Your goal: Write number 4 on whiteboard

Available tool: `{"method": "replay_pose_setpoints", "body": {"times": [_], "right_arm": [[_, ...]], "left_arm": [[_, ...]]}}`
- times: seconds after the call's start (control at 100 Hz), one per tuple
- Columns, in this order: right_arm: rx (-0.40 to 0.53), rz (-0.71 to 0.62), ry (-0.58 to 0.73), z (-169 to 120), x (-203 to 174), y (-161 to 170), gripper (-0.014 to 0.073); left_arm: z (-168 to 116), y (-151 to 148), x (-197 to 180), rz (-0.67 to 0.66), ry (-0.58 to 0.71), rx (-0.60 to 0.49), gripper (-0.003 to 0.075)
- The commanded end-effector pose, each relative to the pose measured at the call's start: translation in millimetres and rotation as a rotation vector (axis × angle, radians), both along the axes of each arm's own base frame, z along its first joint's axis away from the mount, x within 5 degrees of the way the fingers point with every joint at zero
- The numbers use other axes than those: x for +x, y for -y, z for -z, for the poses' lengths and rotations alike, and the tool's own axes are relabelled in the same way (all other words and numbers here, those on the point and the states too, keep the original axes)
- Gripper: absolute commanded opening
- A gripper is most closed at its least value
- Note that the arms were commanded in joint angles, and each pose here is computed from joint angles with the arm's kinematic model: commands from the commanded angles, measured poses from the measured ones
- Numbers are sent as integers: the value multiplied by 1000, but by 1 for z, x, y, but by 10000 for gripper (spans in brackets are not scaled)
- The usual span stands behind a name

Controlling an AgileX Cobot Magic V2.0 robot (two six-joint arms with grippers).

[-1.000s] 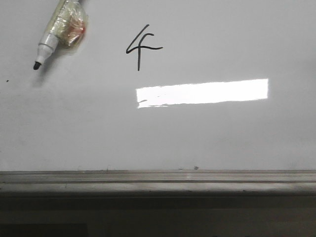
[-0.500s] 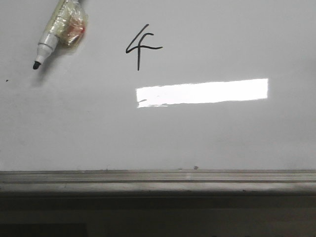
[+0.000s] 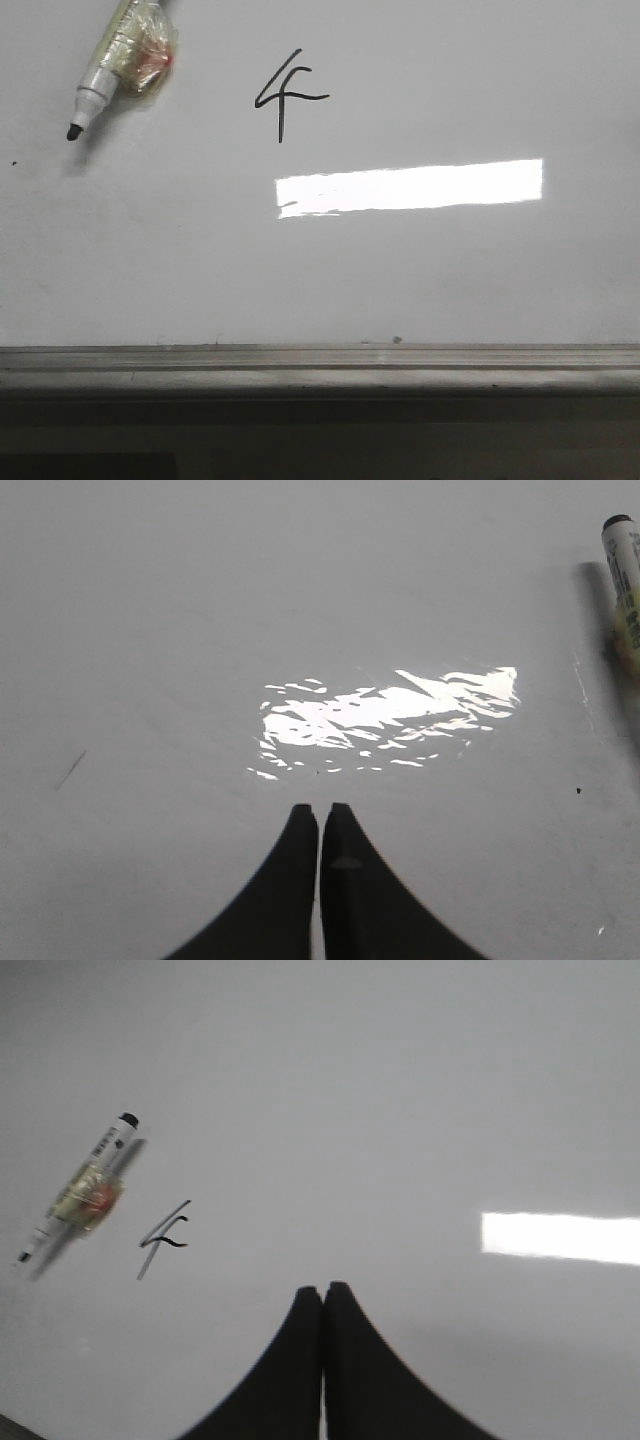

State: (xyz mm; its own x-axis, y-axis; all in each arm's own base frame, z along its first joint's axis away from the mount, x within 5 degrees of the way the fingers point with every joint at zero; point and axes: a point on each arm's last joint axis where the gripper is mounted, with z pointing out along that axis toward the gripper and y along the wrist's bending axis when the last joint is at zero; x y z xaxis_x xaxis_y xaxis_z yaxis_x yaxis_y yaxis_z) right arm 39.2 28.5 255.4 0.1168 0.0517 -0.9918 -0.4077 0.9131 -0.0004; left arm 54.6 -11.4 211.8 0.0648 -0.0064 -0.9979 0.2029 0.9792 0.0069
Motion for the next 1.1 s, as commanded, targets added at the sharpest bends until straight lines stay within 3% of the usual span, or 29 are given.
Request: {"method": "replay_pose_setpoints", "body": {"times": [0.0,0.14,0.37,0.5,0.59,1.09], "right_arm": [[-87,103,56,-7,2,7,-65],[-98,274,43,4,10,19,-65],[-249,454,9,35,16,29,-65],[-275,474,25,50,16,30,-65],[-280,462,-43,56,16,30,-65],[-287,464,-39,55,16,30,-65]], "left_arm": [[1,-1,-1,-7,71,-35,-20],[1,-1,-1,-7,71,-35,-20],[1,-1,-1,-7,71,-35,-20],[1,-1,-1,-7,71,-35,-20],[1,-1,-1,-7,71,-35,-20],[1,-1,-1,-7,71,-35,-20]]}}
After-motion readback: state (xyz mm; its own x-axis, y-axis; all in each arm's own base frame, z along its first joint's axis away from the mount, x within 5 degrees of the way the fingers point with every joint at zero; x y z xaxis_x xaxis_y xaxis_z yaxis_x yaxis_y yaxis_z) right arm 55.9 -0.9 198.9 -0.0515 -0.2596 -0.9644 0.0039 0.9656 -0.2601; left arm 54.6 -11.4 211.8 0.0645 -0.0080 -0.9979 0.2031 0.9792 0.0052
